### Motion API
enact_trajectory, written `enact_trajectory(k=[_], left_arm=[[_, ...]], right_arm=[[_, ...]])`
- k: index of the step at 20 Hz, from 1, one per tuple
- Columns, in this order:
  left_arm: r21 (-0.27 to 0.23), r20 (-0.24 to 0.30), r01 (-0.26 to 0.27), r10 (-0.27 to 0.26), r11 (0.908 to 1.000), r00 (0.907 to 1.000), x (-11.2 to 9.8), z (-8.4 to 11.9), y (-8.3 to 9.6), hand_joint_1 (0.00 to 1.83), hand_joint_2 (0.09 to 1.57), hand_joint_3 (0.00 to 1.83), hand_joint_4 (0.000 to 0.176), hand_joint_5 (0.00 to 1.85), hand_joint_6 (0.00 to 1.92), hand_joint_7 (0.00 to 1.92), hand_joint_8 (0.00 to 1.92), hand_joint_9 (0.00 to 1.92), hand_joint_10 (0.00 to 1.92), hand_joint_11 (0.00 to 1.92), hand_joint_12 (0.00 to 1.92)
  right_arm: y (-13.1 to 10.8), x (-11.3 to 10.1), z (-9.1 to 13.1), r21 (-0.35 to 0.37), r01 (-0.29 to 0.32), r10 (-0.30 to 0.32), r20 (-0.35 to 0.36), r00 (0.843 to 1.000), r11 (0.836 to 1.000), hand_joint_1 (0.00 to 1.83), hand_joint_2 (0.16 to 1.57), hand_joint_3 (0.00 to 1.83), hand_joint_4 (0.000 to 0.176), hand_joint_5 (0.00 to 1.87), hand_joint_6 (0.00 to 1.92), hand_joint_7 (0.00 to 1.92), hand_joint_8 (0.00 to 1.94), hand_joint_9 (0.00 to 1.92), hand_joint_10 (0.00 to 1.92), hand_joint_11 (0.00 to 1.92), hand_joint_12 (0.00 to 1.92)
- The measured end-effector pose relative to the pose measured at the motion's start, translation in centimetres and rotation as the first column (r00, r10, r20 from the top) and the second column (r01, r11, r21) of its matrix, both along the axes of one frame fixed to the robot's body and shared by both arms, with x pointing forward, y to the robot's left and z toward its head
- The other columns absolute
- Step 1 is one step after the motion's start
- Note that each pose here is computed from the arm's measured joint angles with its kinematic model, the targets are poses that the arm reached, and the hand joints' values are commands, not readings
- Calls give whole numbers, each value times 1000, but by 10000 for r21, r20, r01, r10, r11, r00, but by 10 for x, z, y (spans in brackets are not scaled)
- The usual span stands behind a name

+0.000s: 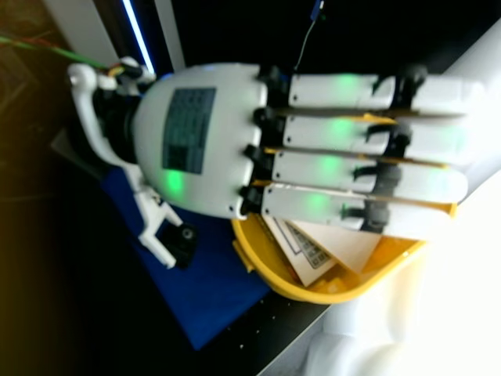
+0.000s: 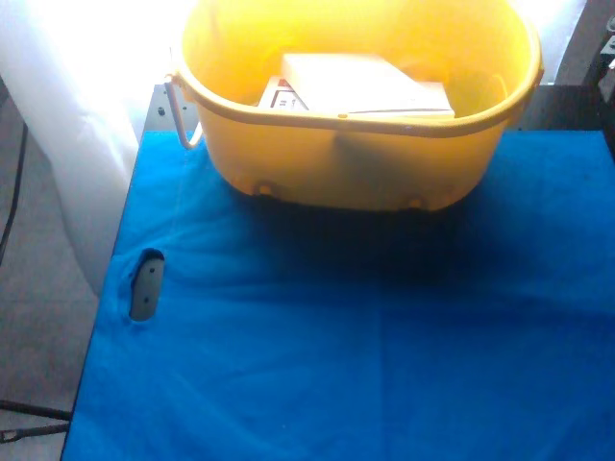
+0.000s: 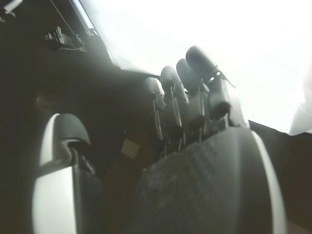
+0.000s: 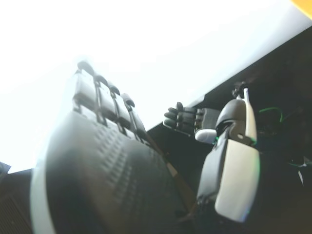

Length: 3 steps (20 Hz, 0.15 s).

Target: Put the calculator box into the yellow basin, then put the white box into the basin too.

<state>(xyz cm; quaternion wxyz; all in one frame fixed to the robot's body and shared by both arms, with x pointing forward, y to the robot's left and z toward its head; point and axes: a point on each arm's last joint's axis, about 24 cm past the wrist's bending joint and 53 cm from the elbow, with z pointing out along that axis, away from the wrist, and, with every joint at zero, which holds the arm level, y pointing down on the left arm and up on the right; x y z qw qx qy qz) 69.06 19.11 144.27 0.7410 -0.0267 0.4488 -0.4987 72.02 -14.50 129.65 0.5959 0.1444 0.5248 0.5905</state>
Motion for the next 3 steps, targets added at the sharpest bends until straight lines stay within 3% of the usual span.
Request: enact_trajectory(k=[1,2,3], left_arm=[[-29,-17,29,-29,10000,10000,0,0,0,727,1074,0,0,493,30,499,43,139,917,0,1524],[-50,-25,23,-23,10000,10000,0,0,2,739,1060,0,0,485,25,501,45,142,922,0,1529],[-45,-37,2,-2,10000,10000,0,-1,3,749,1064,0,0,502,31,516,52,153,933,0,1545]], right_arm=[[-1,-2,2,44,-2,1,66,10000,10000,888,860,8,67,51,20,0,0,0,0,0,0],[-3,-5,6,115,3,-5,182,9998,9999,892,888,20,34,74,28,2,1,0,0,0,0],[-5,-7,10,172,16,-21,282,9996,9999,890,920,14,31,96,22,46,3,0,0,0,0]])
